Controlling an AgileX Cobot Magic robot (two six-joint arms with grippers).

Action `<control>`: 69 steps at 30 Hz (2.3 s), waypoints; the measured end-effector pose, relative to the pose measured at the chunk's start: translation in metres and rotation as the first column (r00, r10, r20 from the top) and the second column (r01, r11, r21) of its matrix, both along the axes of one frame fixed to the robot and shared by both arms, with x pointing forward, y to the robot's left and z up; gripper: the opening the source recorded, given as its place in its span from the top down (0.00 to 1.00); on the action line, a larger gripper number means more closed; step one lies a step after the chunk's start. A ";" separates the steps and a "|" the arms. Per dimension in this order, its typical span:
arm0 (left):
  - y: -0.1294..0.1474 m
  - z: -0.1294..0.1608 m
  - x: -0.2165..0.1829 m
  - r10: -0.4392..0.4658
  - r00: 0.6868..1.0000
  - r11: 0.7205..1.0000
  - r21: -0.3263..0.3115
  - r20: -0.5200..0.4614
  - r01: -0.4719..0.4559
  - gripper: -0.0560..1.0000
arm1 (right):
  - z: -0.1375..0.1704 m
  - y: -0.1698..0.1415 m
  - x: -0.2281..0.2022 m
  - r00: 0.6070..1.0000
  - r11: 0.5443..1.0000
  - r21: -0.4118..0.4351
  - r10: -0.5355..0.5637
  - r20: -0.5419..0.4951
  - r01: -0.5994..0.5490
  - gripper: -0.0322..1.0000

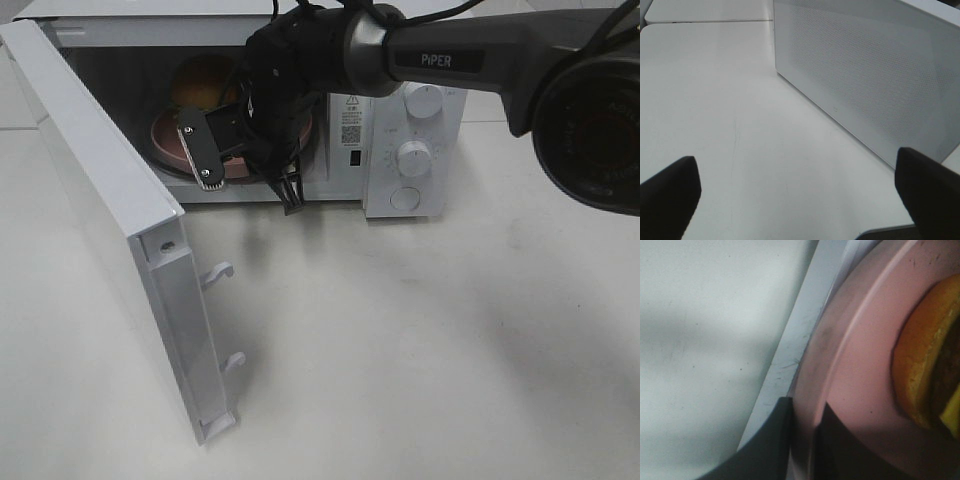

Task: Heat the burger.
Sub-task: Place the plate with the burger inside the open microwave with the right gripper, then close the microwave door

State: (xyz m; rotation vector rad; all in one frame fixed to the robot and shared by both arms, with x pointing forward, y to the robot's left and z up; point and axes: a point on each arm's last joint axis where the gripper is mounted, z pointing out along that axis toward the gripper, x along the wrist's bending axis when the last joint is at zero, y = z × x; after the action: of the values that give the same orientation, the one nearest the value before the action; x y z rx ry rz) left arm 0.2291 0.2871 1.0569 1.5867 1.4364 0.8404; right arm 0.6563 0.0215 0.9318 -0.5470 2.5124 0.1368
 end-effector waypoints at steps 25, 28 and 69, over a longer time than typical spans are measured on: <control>0.000 0.000 0.000 0.000 1.000 1.000 0.000 0.000 0.000 0.02 | 0.019 -0.017 -0.018 0.998 0.994 0.085 -0.062 0.000 0.062 0.26; 0.000 0.000 0.000 0.000 1.000 1.000 0.000 0.000 0.000 0.02 | 0.020 -0.017 -0.021 0.998 0.994 0.091 -0.057 0.004 0.057 0.25; 0.000 0.000 0.000 0.000 1.000 1.000 0.000 0.000 0.000 0.02 | 0.091 -0.134 -0.171 0.905 0.849 0.315 -0.386 -0.179 0.424 0.23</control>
State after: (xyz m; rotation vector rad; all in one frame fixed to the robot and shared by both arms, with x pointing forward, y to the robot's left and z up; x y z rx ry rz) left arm 0.2291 0.2871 1.0569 1.5867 1.4364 0.8404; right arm 0.4853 -0.1125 1.0224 0.1455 2.5646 0.4488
